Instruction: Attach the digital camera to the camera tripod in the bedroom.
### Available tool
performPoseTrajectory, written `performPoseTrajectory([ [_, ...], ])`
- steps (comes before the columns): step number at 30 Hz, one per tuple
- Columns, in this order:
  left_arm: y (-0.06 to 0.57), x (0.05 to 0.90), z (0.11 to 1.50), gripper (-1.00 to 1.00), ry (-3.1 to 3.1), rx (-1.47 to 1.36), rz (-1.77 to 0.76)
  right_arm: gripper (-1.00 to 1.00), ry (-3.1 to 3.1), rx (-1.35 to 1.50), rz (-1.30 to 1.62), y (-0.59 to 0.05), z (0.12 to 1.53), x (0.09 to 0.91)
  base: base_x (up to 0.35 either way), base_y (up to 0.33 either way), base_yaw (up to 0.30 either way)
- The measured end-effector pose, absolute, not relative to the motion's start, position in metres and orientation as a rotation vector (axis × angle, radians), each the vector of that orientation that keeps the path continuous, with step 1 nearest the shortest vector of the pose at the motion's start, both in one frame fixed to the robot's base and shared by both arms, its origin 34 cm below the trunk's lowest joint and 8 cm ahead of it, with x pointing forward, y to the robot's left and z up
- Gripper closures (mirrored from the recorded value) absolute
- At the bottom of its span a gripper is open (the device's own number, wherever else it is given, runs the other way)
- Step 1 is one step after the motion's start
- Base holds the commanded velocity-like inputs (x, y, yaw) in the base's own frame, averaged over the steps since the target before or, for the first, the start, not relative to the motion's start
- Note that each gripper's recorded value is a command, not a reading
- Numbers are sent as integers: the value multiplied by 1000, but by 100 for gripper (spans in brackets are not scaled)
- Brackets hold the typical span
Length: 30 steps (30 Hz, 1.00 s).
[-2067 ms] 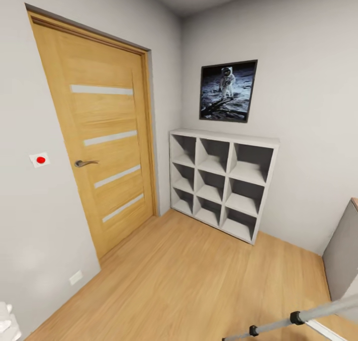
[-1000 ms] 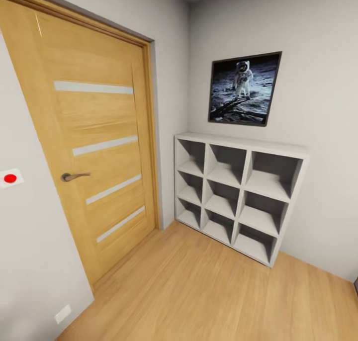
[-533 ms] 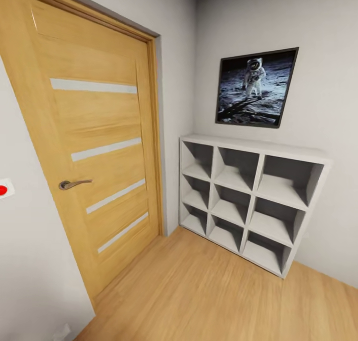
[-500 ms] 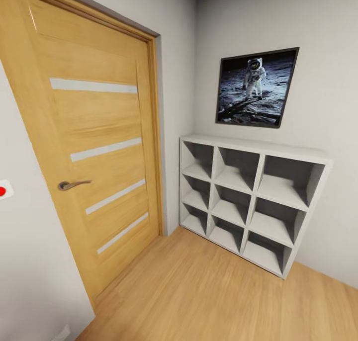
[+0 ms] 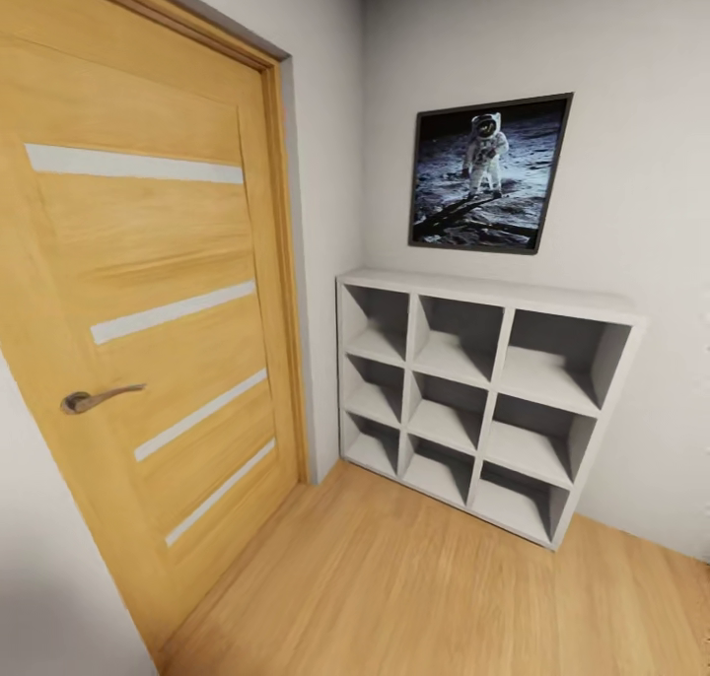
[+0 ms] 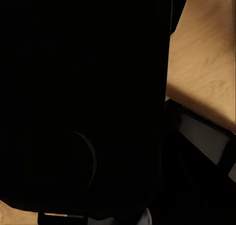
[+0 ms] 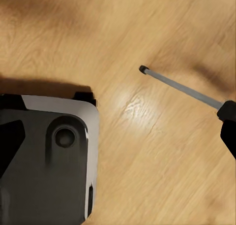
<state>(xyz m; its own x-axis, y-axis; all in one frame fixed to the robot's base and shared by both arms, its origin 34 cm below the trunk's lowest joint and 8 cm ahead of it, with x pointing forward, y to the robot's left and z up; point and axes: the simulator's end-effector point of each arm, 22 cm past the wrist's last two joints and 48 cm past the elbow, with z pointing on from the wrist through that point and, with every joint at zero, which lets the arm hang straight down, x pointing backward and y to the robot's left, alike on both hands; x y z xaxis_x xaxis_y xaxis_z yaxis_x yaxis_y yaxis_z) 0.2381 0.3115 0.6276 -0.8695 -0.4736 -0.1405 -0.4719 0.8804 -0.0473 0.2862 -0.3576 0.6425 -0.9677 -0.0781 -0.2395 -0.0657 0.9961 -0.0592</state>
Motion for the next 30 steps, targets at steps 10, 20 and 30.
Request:
performPoseTrajectory([
  [10, 311, 238, 628, 100, 2902, -734, -18, -100, 2896, -107, -75, -358, 643, 286, 242, 254, -287],
  [20, 311, 238, 627, 100, 2902, -734, -18, -100, 2896, -112, -76, -358, 642, 286, 109, 123, -290],
  [30, 311, 238, 627, 100, 2902, -732, -18, -100, 2895, -113, -76, -358, 642, 286, 8, 9, -290],
])
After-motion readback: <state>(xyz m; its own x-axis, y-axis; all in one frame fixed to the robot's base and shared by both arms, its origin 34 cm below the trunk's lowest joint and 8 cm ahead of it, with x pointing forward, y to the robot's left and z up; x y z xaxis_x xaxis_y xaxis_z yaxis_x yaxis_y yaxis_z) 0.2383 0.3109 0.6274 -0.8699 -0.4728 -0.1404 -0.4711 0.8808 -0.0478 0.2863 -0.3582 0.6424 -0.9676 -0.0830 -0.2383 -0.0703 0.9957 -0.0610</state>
